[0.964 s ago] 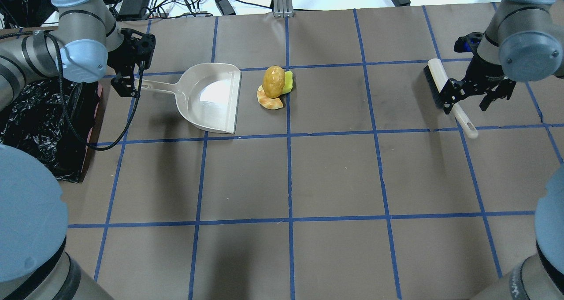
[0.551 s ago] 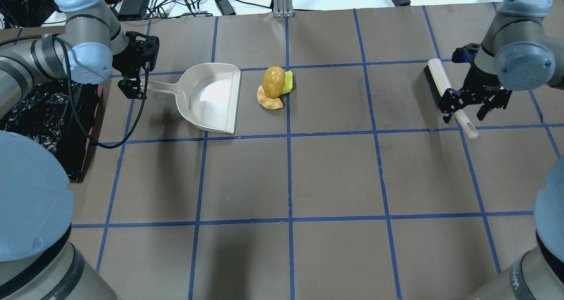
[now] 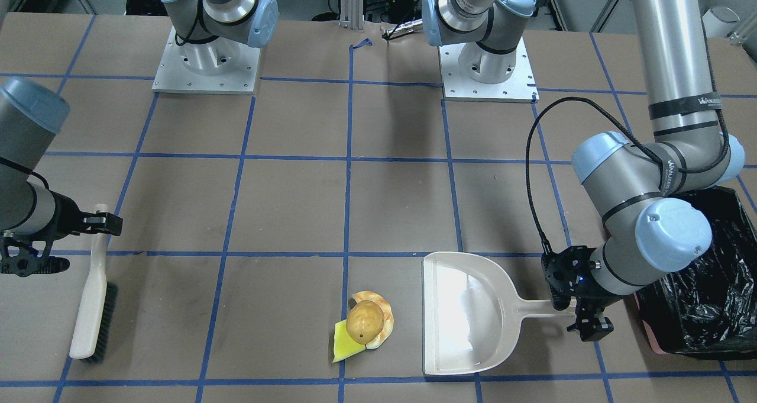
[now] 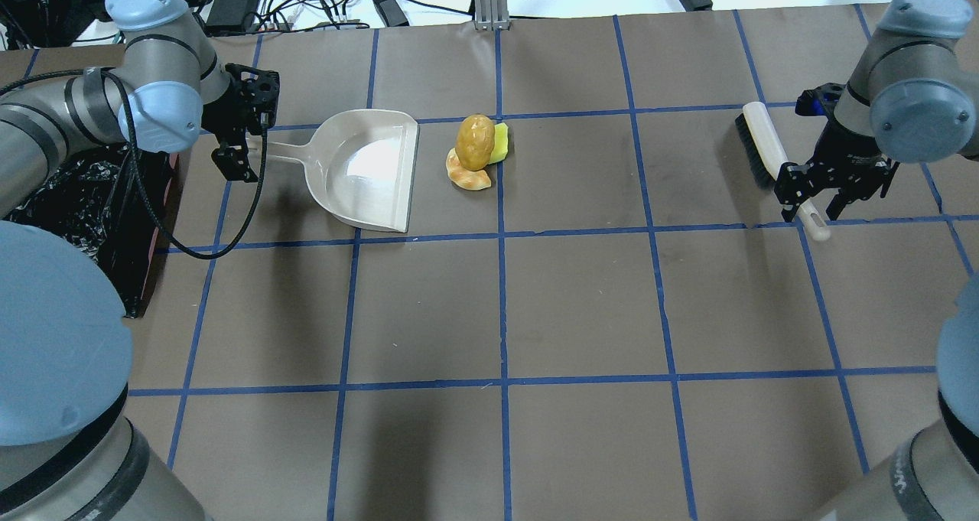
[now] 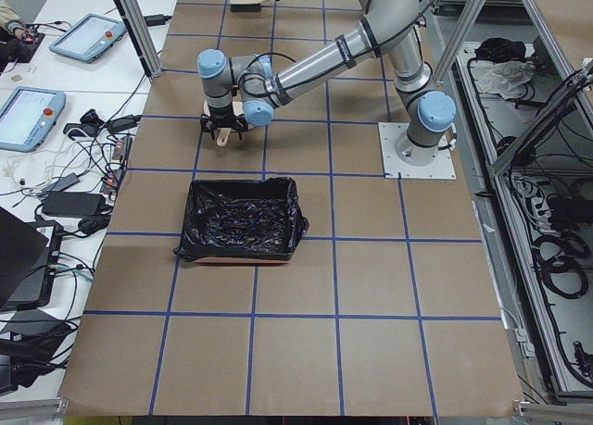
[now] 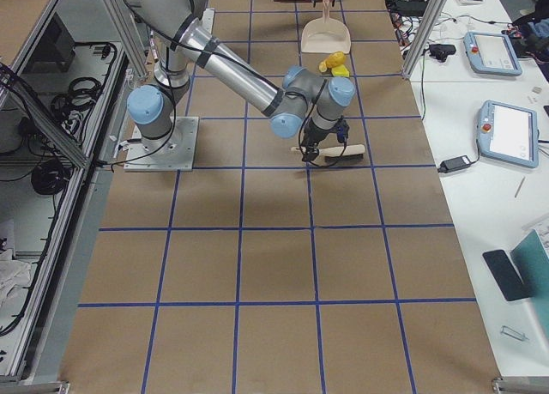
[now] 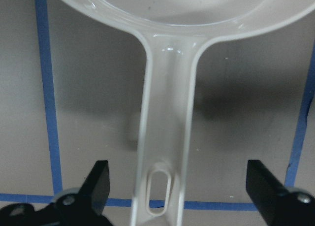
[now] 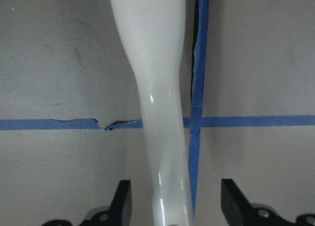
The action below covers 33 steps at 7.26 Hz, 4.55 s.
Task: Sweep and dump trash into bin
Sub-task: 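Close the left gripper on the dustpan handle while the right grasps the brush handle, then carry the white brush with the right gripper toward the potato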
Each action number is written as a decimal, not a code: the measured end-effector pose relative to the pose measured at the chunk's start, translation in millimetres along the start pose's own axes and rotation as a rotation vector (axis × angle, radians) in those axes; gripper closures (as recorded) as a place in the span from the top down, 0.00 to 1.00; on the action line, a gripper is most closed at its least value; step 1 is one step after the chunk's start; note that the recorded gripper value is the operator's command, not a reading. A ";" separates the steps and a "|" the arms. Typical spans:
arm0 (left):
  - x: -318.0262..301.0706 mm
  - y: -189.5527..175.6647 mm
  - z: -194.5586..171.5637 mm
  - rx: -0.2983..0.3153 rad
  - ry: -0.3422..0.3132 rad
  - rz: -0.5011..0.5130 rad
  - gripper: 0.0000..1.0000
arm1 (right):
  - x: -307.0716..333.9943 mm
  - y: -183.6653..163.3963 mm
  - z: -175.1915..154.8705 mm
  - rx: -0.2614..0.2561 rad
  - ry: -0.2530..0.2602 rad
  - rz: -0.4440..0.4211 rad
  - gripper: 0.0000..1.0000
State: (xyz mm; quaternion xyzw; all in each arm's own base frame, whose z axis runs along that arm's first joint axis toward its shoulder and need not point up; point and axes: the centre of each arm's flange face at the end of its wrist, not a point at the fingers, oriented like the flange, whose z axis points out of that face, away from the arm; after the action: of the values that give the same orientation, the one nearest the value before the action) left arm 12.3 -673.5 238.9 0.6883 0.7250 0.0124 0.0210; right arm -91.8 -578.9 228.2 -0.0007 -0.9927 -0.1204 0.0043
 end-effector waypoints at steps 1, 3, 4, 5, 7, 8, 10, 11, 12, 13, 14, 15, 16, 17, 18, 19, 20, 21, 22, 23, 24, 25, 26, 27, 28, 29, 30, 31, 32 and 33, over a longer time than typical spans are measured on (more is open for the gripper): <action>0.0 -1.1 0.5 -0.001 0.000 0.006 0.34 | 0.3 -2.0 1.9 0.003 -0.001 0.002 0.60; -0.1 -2.7 1.3 -0.002 0.000 0.012 0.24 | 0.4 -6.9 5.1 0.014 0.002 0.000 0.60; -0.1 -3.4 2.4 -0.001 0.003 0.016 0.24 | -0.6 -8.2 2.5 0.026 0.000 -0.001 0.60; -0.7 -3.7 3.3 -0.001 0.004 0.021 0.24 | -3.1 -9.0 -0.5 0.041 -0.015 -0.001 0.60; -3.8 -5.0 -0.9 -0.003 -0.006 0.030 0.23 | -6.4 -10.2 -2.2 0.053 -0.040 -0.003 0.46; -4.2 -6.5 -4.3 -0.012 -0.010 0.034 0.23 | -6.9 -10.8 -1.5 0.053 -0.043 -0.004 0.31; -2.2 -11.9 -11.9 -0.061 -0.009 0.054 0.23 | -6.4 -10.7 -1.2 0.052 -0.043 -0.008 0.00; -1.6 -17.5 -13.4 -0.075 -0.009 0.065 0.23 | -6.1 -10.1 -1.7 0.050 -0.042 -0.008 0.00; -1.8 -21.1 -14.8 -0.081 -0.010 0.072 0.23 | -6.2 -9.7 -2.2 0.049 -0.043 -0.008 0.00; -3.0 -22.9 -16.8 -0.084 -0.012 0.075 0.23 | -6.2 -9.6 -3.8 0.050 -0.043 -0.006 0.00; -4.7 -23.8 -18.2 -0.086 -0.014 0.077 0.23 | -9.1 -8.8 -6.8 0.050 -0.049 -0.007 0.00; -5.6 -24.7 -18.2 -0.091 -0.014 0.079 0.23 | -17.5 -7.2 -12.1 0.054 -0.062 -0.016 0.00; -5.7 -25.6 -17.1 -0.100 -0.011 0.081 0.23 | -36.1 -6.5 -19.6 0.065 -0.064 -0.042 0.00; -6.2 -25.7 -16.4 -0.105 -0.009 0.082 0.23 | -63.5 -7.2 -25.8 0.074 -0.056 -0.070 0.00; -6.6 -25.2 -15.2 -0.114 -0.007 0.082 0.23 | -96.3 -7.7 -30.5 0.080 -0.048 -0.082 0.00; -6.9 -25.3 -14.8 -0.124 -0.005 0.084 0.23 | -134.2 -6.9 -33.5 0.087 -0.048 -0.083 0.00; -6.9 -27.6 -14.6 -0.130 -0.005 0.088 0.23 | -175.0 -5.0 -36.2 0.098 -0.068 -0.074 0.00; -6.7 -31.4 -14.7 -0.135 -0.005 0.093 0.23 | -212.2 -2.6 -39.5 0.107 -0.097 -0.045 0.00; -6.5 -33.8 -15.0 -0.137 -0.005 0.097 0.23 | -241.0 -0.9 -40.3 0.106 -0.113 -0.013 0.00; -6.5 -34.8 -15.2 -0.138 -0.005 0.098 0.23 | -265.2 0.3 -36.3 0.097 -0.119 0.014 0.00; -6.5 -35.0 -15.1 -0.139 -0.005 0.098 0.23 | -285.0 0.8 -30.8 0.088 -0.131 0.045 0.00; -6.5 -35.3 -14.8 -0.138 -0.005 0.097 0.23 | -304.2 0.4 -27.5 0.084 -0.148 0.077 0.00; -6.5 -35.8 -14.5 -0.138 -0.005 0.092 0.23 | -325.5 -1.5 -26.2 0.083 -0.155 0.106 0.00; -6.4 -36.1 -14.5 -0.138 -0.006 0.086 0.23 | -345.4 -6.0 -23.9 0.082 -0.156 0.122 0.00; -6.7 -36.3 -14.3 -0.138 -0.007 0.079 0.23 | -359.3 -11.4 -20.4 0.081 -0.154 0.123 0.00; -7.0 -36.7 -14.4 -0.139 -0.009 0.071 0.23 | -369.6 -14.0 -17.6 0.083 -0.153 0.116 0.00; -7.1 -37.0 -14.0 -0.139 -0.009 0.064 0.23 | -379.6 -13.2 -15.0 0.085 -0.152 0.107 0.00; -7.1 -37.5 -13.7 -0.139 -0.009 0.057 0.23 | -388.4 -12.2 -11.2 0.085 -0.150 0.102 0.00; -7.1 -38.0 -13.5 -0.138 -0.009 0.054 0.23 | -396.5 -10.9 -6.7 0.084 -0.149 0.103 0.00; -7.1 -38.7 -13.4 -0.137 -0.009 0.054 0.23 | -405.1 -8.9 -3.6 0.082 -0.147 0.108 0.00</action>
State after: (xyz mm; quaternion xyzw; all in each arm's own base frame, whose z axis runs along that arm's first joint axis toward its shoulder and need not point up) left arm -26.6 -682.5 250.5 0.7045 0.7036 0.0597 0.0710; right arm 313.3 -588.5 226.0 -0.0627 -0.9930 -0.0790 -0.0623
